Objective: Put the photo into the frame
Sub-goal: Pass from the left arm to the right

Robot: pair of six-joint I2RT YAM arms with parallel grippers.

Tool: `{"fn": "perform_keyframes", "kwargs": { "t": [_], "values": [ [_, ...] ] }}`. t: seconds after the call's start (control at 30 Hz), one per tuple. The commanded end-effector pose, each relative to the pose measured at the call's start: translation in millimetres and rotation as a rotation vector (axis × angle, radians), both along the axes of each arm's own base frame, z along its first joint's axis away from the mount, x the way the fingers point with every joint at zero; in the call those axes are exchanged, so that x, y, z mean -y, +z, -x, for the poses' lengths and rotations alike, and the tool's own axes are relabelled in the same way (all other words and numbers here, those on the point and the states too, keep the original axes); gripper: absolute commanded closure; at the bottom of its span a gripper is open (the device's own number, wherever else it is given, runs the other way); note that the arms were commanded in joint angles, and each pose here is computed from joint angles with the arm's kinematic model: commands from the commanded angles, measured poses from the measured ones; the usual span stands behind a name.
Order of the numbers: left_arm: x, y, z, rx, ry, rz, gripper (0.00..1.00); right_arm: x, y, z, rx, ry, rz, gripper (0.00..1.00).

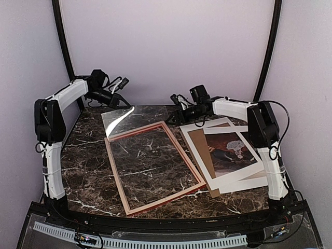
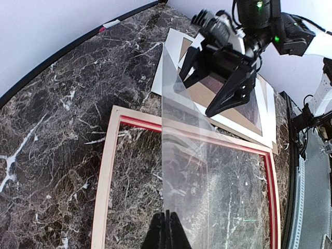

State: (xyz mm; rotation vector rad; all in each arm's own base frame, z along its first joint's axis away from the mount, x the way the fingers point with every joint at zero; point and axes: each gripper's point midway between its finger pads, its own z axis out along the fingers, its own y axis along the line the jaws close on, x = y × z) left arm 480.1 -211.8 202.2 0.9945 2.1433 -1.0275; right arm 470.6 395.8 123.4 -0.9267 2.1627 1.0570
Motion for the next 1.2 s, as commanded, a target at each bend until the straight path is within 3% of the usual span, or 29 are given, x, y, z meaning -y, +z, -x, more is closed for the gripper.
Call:
{"fn": "perform_keyframes", "kwargs": {
  "t": [0.0, 0.37, 0.9, 1.17],
  "values": [
    [6.9, 39.8, 18.8, 0.059, -0.040, 0.067, 1.00, -6.3, 10.7, 16.5, 0.020, 0.087, -0.073, 0.27],
    [3.4, 32.5, 13.3, 0.066, -0.004, 0.061, 1.00, -4.4, 13.0, 59.2, -0.085, 0.222, -0.225, 0.40],
    [-9.2, 28.7, -5.3, 0.088, 0.086, 0.094, 1.00, 5.8, 9.8, 82.3, -0.171, 0.255, -0.287, 0.75],
    [-12.1, 27.1, -12.5, 0.096, 0.122, 0.106, 1.00, 7.2, 8.0, 84.4, -0.200, 0.244, -0.308, 0.81]
  ]
}}
